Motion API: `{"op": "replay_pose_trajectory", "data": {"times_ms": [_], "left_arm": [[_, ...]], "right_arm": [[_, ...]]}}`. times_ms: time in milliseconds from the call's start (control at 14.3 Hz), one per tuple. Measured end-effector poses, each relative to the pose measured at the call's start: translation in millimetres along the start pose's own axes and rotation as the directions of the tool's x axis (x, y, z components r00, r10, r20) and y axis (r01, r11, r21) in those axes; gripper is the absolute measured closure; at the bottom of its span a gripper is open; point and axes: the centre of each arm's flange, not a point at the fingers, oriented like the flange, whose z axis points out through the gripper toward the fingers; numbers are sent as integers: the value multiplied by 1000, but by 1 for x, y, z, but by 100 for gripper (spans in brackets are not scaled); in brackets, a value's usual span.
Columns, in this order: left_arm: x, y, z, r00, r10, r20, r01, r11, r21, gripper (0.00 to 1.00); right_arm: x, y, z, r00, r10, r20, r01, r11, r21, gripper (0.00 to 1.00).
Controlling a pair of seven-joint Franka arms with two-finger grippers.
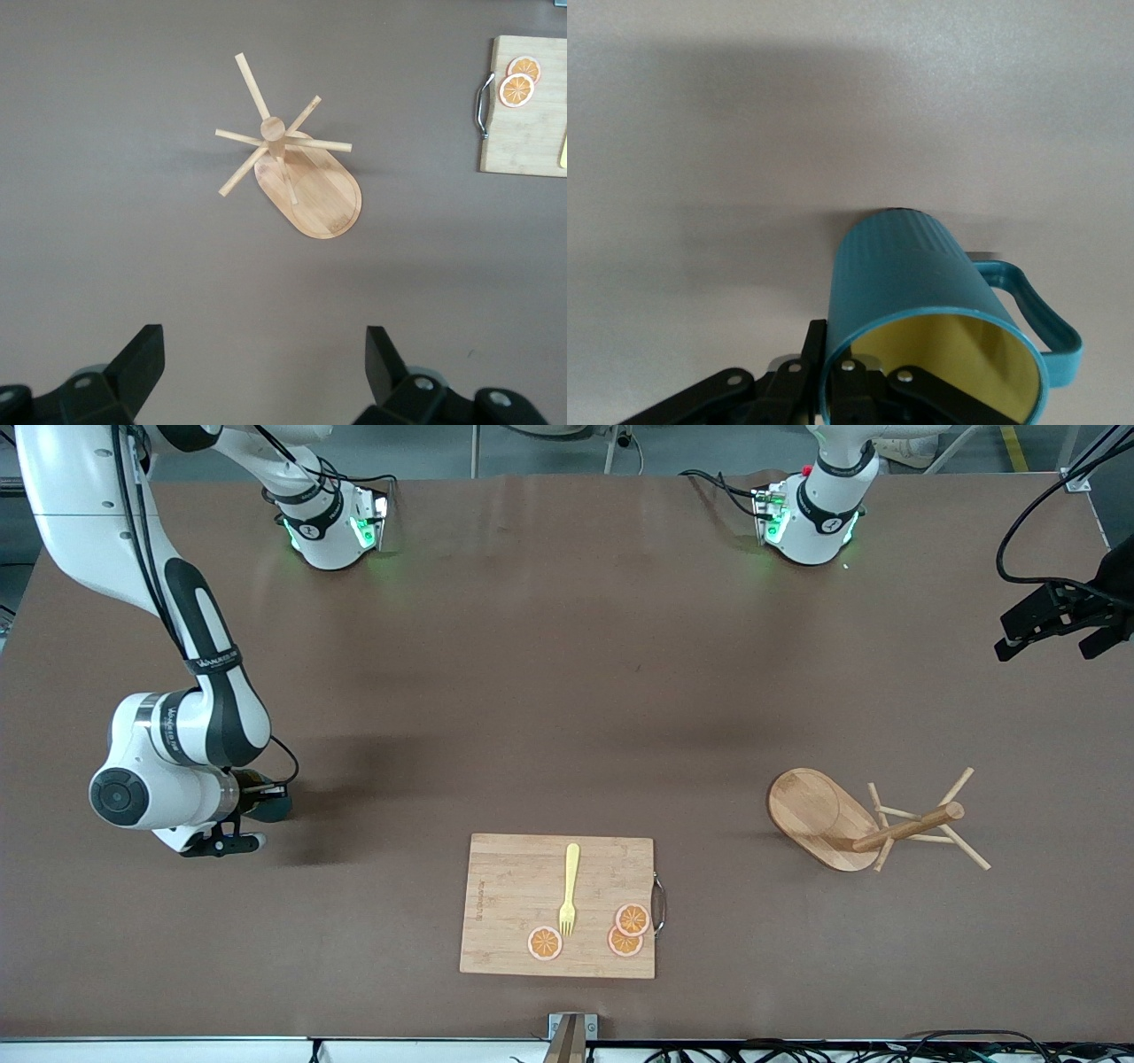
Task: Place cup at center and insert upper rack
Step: 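Carry the teal mug to the table center while the left gripper approaches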
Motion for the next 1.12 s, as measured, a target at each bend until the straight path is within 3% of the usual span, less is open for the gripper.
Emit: {"op": "replay_pose_trajectory", "data": {"times_ms": [140,349,489,769,1118], "left_arm": [[0,0,0,1000,0,0,0,1000,0,0],[0,0,0,1000,0,0,0,1000,0,0],[0,0,0,1000,0,0,0,1000,0,0],[0,1,0,1000,1,0,-1,1000,0,0],[0,-1,0,1000,-3,0,3,1000,0,0]], "right_arm": [[1,-9,-7,1000,-12,3,12,1000,12,95],[3,-55,-55,997,-70,37,67,995,75,95],[2,-103,-90,992,-122,15,120,987,109,95],[-11,-262,-90,991,-134,8,133,989,65,95],[-31,-433,-56,991,-51,-121,60,995,74,95]]}}
